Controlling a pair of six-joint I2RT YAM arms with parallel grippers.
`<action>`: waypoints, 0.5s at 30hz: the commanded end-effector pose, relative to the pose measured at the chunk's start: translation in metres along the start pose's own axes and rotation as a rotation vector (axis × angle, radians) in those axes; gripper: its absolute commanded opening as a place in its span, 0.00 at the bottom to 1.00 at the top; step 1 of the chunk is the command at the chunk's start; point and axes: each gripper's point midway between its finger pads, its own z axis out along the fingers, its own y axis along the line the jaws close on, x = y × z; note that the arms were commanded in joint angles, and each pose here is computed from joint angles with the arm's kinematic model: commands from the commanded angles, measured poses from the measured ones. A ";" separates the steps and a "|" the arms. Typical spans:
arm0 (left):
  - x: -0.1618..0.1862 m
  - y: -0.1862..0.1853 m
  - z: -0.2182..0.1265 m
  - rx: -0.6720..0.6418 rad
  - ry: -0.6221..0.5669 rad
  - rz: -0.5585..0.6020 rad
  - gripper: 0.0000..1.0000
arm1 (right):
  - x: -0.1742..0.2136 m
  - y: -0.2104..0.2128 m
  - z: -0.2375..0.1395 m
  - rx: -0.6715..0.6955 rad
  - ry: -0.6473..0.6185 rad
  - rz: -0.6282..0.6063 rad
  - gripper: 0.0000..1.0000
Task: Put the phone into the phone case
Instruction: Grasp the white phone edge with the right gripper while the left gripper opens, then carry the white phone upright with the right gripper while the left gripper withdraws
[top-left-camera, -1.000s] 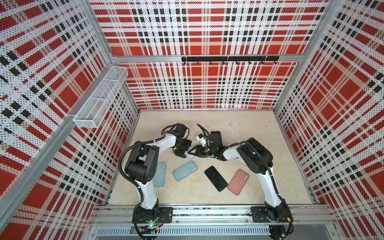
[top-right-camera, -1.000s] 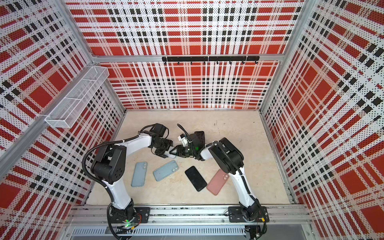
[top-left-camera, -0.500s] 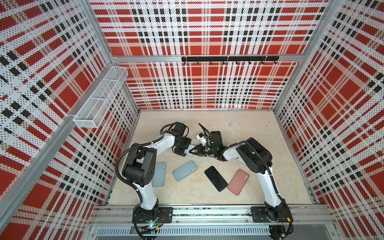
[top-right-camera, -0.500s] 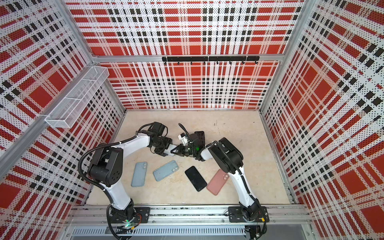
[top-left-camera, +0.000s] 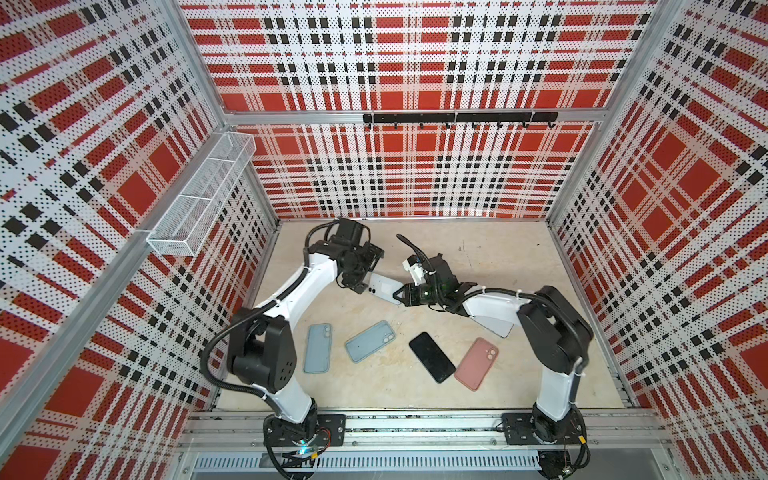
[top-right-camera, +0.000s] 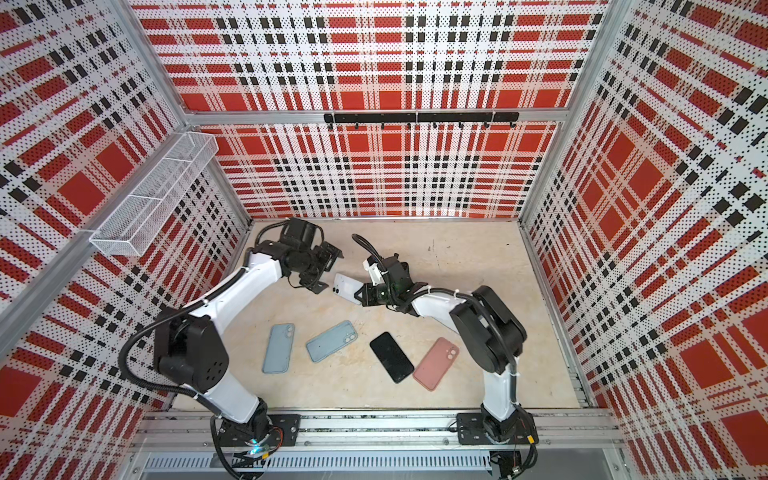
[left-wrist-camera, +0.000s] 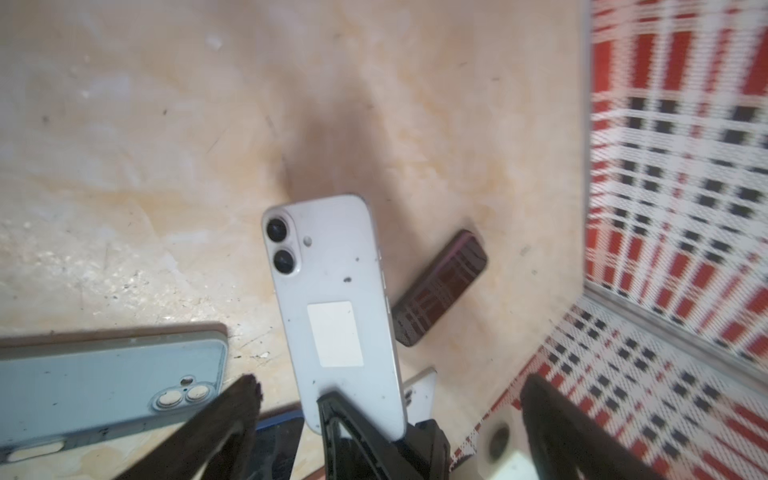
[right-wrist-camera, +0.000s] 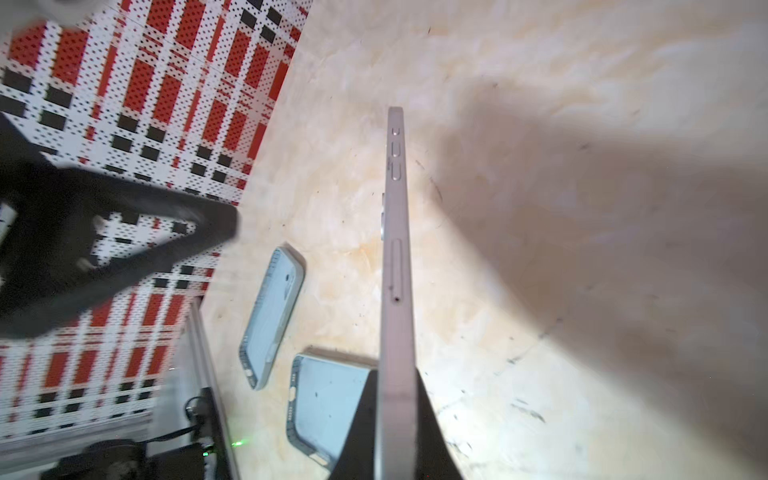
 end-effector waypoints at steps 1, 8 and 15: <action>-0.003 0.013 -0.041 -0.019 0.007 0.119 1.00 | -0.022 -0.008 -0.046 0.212 -0.082 -0.234 0.00; 0.034 -0.010 -0.072 0.262 0.266 0.224 0.92 | -0.035 -0.001 -0.116 0.700 -0.211 -0.716 0.00; 0.068 -0.006 -0.093 0.359 0.360 0.328 0.85 | -0.023 -0.009 -0.138 0.976 -0.183 -0.873 0.00</action>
